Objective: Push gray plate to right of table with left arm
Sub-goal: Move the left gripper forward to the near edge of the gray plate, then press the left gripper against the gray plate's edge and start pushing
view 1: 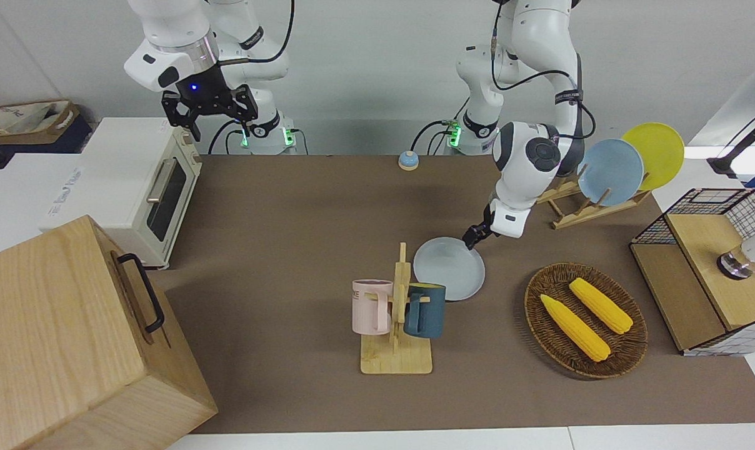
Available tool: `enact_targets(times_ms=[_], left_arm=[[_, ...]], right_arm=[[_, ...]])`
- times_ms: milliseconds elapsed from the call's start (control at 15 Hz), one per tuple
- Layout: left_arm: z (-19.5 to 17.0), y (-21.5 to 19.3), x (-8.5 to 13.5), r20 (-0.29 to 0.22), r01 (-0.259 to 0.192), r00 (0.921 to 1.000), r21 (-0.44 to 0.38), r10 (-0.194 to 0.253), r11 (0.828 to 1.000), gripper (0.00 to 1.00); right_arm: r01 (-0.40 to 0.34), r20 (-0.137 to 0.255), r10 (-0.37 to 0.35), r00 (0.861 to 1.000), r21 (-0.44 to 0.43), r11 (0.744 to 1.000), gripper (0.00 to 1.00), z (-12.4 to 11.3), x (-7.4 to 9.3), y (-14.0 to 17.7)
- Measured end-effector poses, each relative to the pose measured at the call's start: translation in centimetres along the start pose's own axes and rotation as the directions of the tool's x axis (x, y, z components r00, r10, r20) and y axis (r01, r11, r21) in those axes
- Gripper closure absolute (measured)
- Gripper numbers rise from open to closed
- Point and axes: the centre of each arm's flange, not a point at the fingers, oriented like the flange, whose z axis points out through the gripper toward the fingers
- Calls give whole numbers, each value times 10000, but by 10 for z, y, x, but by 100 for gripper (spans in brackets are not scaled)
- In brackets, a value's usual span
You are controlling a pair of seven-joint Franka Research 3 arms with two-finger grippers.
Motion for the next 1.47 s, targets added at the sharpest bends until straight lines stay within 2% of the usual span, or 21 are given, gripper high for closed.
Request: enact_targets(times_ms=[400,867,1333,1467], left_arm=[[22,10,1,-89,-114,9999,-62,113,9999,0],[24,11,1,-83,-121,9999,-57,121,9999,1],[31,12,0,17,-148,9999,7,148,9999,7],[31,12,-1,17,-154,9999,8,154,9999,29]], right_arm=[[0,0,0,10000,0,10000,1,0,0,0],[0,0,0,10000,0,10000,1,0,0,0],[0,0,0,10000,0,10000,1,0,0,0],[0,0,0,10000,0,10000,1,0,0,0]])
